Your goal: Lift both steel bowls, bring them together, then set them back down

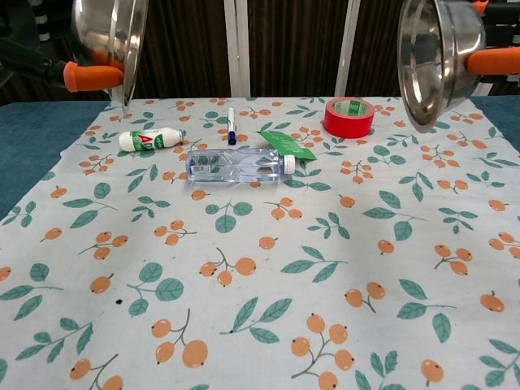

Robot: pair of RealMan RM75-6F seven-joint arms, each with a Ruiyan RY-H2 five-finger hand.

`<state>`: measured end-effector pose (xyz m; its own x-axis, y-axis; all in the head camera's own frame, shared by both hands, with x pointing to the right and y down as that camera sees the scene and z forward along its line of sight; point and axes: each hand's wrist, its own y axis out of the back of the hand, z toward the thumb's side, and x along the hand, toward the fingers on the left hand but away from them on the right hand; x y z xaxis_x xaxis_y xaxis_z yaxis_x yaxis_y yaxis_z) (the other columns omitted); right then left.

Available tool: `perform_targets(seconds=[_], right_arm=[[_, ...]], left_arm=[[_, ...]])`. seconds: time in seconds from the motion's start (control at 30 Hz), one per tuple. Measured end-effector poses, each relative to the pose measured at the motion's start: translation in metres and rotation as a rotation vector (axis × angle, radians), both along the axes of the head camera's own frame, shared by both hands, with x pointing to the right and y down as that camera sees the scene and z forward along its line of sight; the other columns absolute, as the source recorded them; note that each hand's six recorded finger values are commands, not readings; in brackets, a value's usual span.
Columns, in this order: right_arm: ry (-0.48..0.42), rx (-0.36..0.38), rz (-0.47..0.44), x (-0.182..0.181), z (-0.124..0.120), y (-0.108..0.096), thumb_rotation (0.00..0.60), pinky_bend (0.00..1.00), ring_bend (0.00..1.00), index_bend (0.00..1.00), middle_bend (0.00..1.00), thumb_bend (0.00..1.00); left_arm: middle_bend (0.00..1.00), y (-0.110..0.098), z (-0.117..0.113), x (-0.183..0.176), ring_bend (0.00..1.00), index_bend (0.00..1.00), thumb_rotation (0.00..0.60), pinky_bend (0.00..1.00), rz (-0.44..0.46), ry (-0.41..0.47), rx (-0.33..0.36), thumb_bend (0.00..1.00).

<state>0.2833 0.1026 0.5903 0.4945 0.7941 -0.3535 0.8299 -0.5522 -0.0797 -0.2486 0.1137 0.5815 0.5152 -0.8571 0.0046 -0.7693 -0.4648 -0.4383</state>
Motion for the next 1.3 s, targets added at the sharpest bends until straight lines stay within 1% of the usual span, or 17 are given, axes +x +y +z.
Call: perform_targets(seconds=[0.2, 0.4, 0.63, 0.8, 0.9, 1.0, 1.13, 1.3], right_arm=[[-0.034, 0.031, -0.022, -0.022, -0.006, 0.004, 0.600, 0.23, 0.53, 0.60, 0.38, 0.25], [-0.056, 0.054, -0.026, -0.042, -0.011, 0.006, 0.600, 0.23, 0.53, 0.60, 0.38, 0.25], [-0.032, 0.075, -0.021, -0.061, -0.011, 0.007, 0.600, 0.23, 0.53, 0.60, 0.38, 0.26], [-0.010, 0.093, -0.011, -0.074, -0.008, 0.005, 0.600, 0.23, 0.53, 0.60, 0.38, 0.26], [-0.014, 0.098, -0.010, -0.083, -0.008, -0.002, 0.600, 0.23, 0.53, 0.60, 0.38, 0.26], [-0.023, 0.096, -0.007, -0.085, -0.009, -0.008, 0.600, 0.23, 0.53, 0.60, 0.38, 0.26], [-0.024, 0.108, -0.008, -0.082, -0.016, -0.019, 0.600, 0.23, 0.53, 0.60, 0.38, 0.27], [-0.037, 0.108, -0.026, -0.087, -0.025, -0.018, 0.600, 0.23, 0.53, 0.60, 0.38, 0.27]], left_arm=[[0.29, 0.000, 0.004, 0.010, 0.31, 0.33, 0.600, 0.43, 0.002, 0.032, -0.008, 0.11], [0.29, 0.007, 0.010, 0.019, 0.31, 0.33, 0.600, 0.42, 0.007, 0.069, -0.018, 0.11], [0.29, 0.014, 0.010, 0.033, 0.31, 0.33, 0.600, 0.42, 0.028, 0.125, 0.000, 0.11], [0.29, 0.016, 0.010, 0.038, 0.31, 0.33, 0.600, 0.42, 0.035, 0.117, 0.010, 0.11], [0.29, 0.014, 0.011, 0.040, 0.31, 0.33, 0.600, 0.42, 0.036, 0.107, 0.006, 0.11], [0.29, 0.012, 0.012, 0.043, 0.31, 0.33, 0.600, 0.42, 0.040, 0.095, 0.014, 0.11], [0.29, 0.010, 0.014, 0.046, 0.31, 0.33, 0.600, 0.42, 0.046, 0.070, 0.035, 0.11], [0.29, 0.008, 0.016, 0.051, 0.31, 0.33, 0.600, 0.42, 0.048, 0.085, 0.040, 0.11]])
